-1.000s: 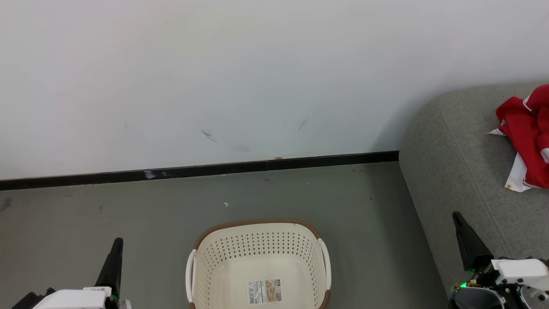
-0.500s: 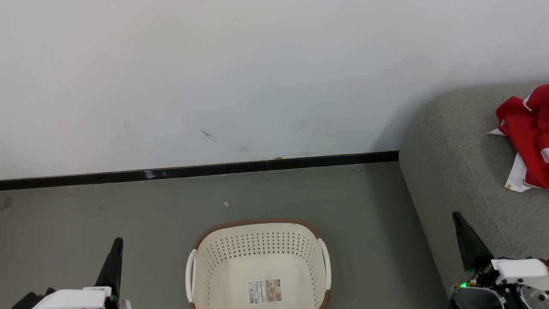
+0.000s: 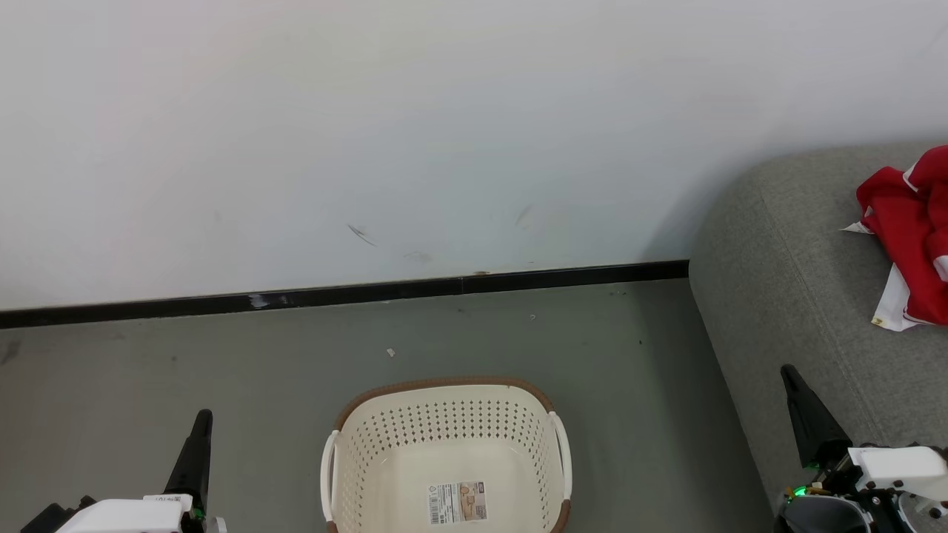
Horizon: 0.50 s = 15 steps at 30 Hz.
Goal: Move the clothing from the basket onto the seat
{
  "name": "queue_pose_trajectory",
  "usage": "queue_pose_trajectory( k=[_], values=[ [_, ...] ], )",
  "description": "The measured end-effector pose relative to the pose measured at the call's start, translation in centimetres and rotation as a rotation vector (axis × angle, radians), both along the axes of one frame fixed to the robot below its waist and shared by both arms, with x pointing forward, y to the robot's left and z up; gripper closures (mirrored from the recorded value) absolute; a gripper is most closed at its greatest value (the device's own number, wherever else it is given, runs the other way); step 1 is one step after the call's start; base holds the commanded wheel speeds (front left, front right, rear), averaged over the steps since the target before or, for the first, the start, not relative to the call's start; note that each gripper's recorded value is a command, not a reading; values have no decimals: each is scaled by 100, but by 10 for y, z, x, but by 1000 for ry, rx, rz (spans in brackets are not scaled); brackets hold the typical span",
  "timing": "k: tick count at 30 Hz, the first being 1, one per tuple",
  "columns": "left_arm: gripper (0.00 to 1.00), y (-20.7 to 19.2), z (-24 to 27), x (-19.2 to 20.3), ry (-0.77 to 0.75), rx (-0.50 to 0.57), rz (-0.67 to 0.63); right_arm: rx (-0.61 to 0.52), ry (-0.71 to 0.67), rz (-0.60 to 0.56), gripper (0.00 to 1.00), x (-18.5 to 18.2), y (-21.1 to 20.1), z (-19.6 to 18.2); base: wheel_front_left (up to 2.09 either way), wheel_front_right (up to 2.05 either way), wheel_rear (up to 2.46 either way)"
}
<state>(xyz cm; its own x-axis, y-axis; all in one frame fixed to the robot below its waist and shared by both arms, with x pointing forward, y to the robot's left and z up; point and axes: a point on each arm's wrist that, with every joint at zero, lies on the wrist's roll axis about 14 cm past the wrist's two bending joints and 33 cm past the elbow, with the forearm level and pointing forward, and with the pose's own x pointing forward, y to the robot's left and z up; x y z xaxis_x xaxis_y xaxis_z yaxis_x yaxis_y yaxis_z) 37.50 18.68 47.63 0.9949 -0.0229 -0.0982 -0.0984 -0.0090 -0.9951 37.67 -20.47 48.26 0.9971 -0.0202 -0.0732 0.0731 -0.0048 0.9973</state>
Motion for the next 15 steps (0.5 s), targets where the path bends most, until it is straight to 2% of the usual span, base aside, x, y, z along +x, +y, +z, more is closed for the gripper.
queue_pose_trajectory(
  k=[15],
  values=[
    [100, 0, 0, 0, -1, 0, 0, 0, 0, 0, 100, 0, 0, 0, 0, 0, 0]
  ],
)
